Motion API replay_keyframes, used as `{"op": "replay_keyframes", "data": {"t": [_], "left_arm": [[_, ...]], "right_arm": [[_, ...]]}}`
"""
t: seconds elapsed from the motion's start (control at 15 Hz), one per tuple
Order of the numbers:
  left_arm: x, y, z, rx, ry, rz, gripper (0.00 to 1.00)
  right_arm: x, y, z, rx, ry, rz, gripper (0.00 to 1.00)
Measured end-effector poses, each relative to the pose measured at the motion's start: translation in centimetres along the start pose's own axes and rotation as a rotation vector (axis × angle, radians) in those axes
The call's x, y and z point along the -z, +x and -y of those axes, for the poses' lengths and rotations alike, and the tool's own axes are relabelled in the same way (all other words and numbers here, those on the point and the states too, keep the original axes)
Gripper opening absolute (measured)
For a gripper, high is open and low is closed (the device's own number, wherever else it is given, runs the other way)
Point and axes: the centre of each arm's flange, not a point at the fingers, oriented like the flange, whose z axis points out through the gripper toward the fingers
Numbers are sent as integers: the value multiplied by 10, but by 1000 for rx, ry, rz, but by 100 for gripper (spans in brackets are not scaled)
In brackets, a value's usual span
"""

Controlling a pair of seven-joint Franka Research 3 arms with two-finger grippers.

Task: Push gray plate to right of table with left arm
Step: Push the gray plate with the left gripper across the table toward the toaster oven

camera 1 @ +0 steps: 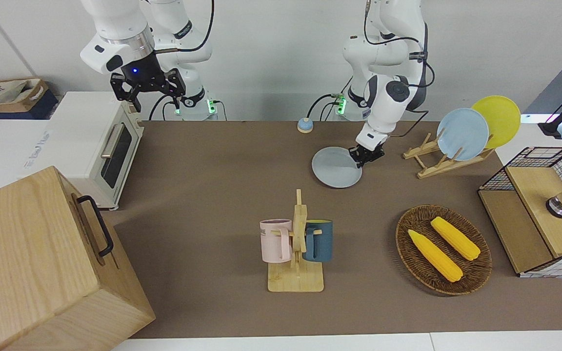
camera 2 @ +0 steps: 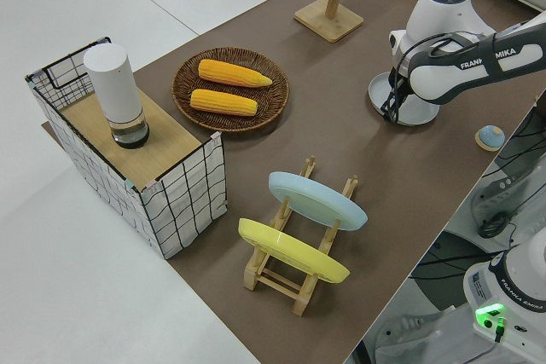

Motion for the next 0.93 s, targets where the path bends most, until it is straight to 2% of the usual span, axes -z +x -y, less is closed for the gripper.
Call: {"op": "replay_keyframes", "data": {"t": [0.4, 0.93], "left_arm": [[-11, -15, -125, 76, -26, 1, 4], [-22, -30, -245, 153, -95, 17, 4]], "right_arm": [[0, 0, 0, 0, 0, 0, 99], [0, 0, 0, 0, 0, 0, 99]]}}
